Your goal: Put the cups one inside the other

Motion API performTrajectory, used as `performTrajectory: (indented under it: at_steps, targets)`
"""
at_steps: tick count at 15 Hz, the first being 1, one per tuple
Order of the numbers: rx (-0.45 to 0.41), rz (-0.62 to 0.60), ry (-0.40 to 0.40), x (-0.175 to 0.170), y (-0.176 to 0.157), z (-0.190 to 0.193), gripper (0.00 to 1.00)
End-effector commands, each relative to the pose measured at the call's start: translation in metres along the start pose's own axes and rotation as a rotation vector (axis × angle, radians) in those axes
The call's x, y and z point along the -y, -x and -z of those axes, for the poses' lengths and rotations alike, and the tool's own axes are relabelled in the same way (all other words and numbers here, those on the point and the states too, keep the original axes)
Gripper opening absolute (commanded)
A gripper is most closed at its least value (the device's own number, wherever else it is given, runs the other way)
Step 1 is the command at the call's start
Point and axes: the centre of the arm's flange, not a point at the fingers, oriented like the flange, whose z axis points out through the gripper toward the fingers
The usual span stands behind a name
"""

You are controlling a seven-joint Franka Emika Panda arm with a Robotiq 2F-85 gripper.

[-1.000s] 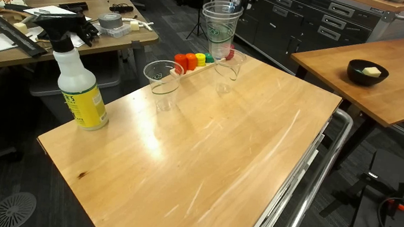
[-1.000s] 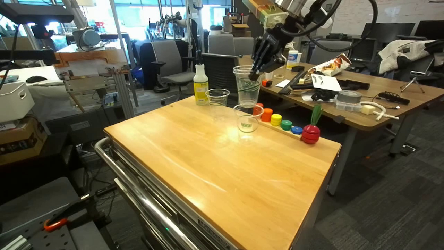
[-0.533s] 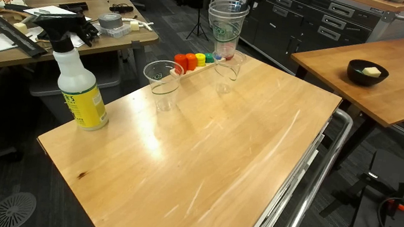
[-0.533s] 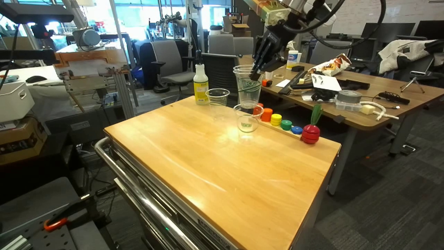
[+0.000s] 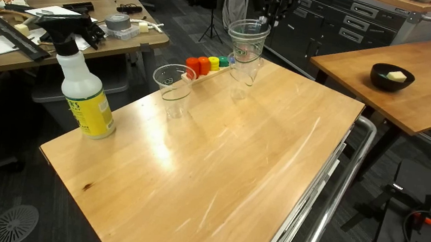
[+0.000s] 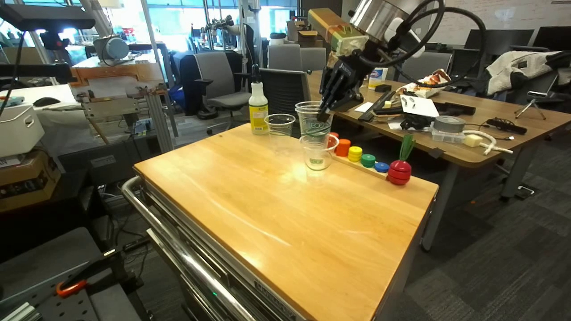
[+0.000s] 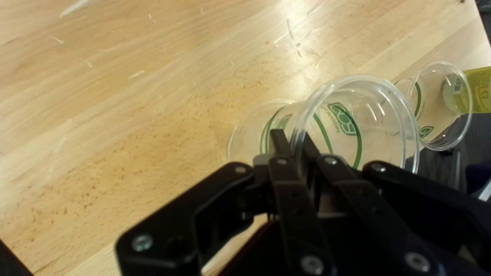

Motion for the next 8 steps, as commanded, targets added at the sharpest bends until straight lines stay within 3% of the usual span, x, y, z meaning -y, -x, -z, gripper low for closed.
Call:
performTrajectory:
  at_steps: [1,2,4,8]
  targets:
    - [-0.032,0.012,0.012,0.0015,-0.0011,-0.0096,0.04]
    - [-0.034,0.013,0.012,0.0016,-0.0023,-0.0115,0.26]
    - [-0.038,0.014,0.013,0.0019,-0.0028,-0.0126,0.34]
    - [-0.048,0.010,0.035,-0.0027,-0.0028,-0.0123,0.64]
